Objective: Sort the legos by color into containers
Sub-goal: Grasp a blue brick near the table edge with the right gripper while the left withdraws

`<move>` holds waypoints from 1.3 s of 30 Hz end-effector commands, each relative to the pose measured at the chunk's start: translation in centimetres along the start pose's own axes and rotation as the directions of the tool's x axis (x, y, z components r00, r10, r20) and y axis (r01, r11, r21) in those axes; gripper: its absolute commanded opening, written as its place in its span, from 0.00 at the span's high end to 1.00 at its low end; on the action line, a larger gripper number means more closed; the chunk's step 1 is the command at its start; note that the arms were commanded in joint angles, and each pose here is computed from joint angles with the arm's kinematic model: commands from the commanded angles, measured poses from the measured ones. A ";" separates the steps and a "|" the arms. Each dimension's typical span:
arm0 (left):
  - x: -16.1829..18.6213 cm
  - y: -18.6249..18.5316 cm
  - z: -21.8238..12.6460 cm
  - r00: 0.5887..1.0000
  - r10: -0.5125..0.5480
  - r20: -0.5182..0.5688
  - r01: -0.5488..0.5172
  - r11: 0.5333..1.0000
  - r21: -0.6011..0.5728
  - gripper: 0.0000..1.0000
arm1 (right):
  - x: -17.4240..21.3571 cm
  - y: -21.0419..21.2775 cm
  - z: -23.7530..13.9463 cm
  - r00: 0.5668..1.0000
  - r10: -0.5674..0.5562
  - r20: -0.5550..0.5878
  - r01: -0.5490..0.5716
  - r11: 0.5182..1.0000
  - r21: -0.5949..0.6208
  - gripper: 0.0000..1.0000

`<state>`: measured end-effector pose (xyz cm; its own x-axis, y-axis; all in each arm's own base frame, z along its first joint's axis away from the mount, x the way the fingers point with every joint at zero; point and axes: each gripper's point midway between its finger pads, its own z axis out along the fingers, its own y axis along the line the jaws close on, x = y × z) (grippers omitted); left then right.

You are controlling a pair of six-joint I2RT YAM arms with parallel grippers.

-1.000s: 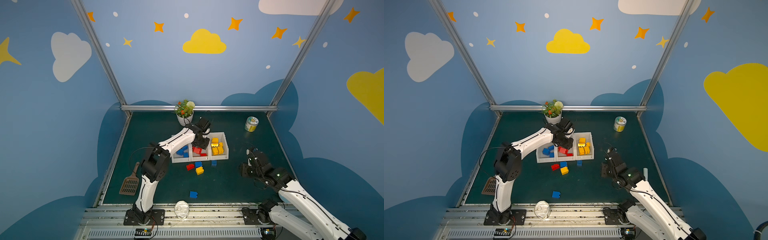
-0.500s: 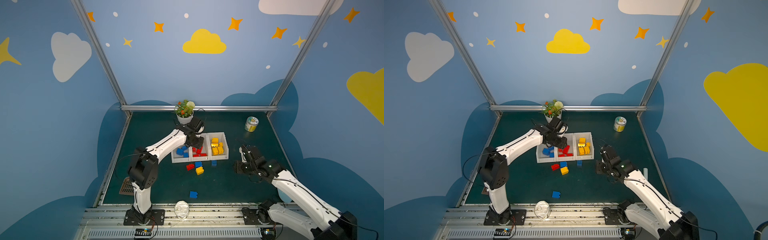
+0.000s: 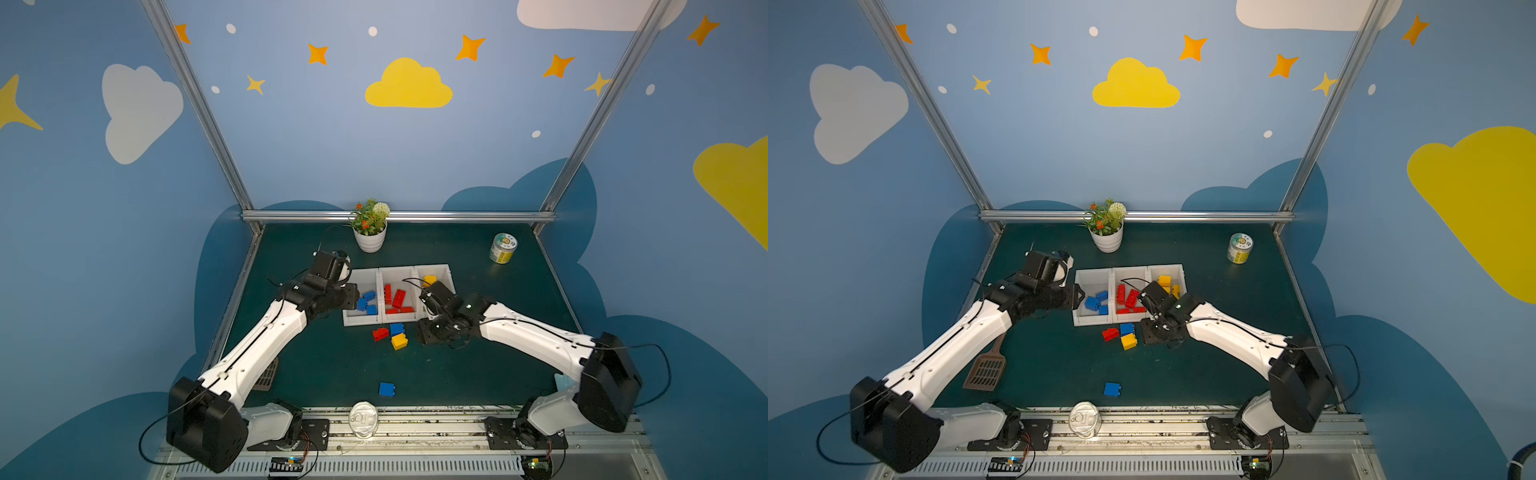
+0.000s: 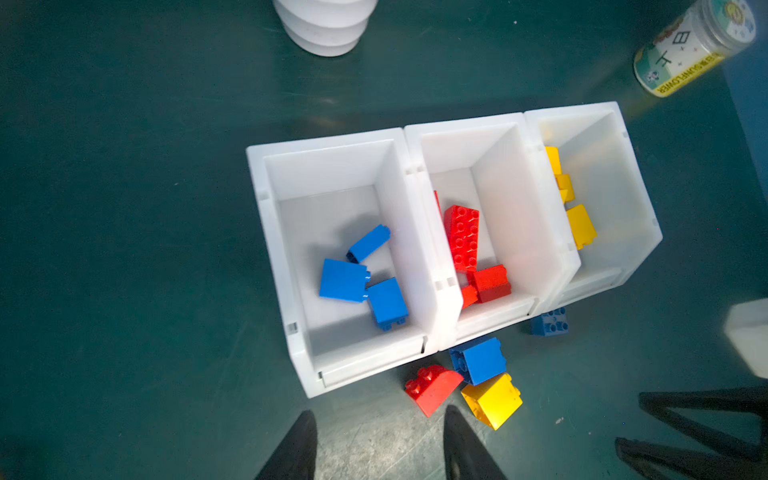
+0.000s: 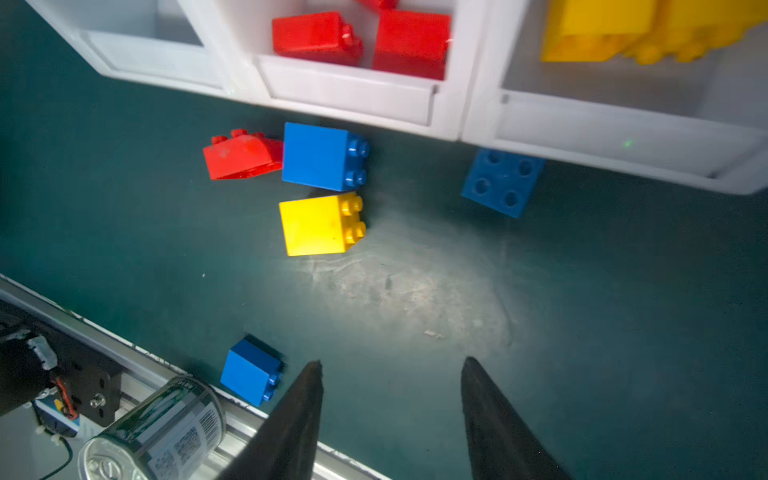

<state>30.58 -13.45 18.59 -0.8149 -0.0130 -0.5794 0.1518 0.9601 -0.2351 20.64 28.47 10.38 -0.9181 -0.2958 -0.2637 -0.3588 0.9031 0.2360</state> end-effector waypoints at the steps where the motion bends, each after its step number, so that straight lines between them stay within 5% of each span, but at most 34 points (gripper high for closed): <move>1: 0.2 1.2 -1.2 0.996 -0.060 0.068 0.062 0.998 -0.019 0.49 | 2.3 2.4 1.2 0.992 -0.038 -0.119 0.041 0.999 0.016 0.43; 18: 5.1 3.6 -2.3 0.988 -0.137 0.075 0.140 0.990 -0.032 0.49 | 8.3 8.7 6.5 0.946 0.005 -0.325 0.022 0.997 0.080 0.28; 39: 7.1 3.1 -2.5 0.986 -0.145 0.083 0.142 0.989 0.034 0.48 | 9.4 9.8 7.6 0.927 0.139 -0.349 -0.070 0.977 0.201 0.33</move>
<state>23.79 -9.89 15.24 -0.7932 -0.1603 -0.5875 0.0546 0.9422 -0.3307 10.33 37.76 3.79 -0.9523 -0.2952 0.0772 -0.2853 0.9512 0.1176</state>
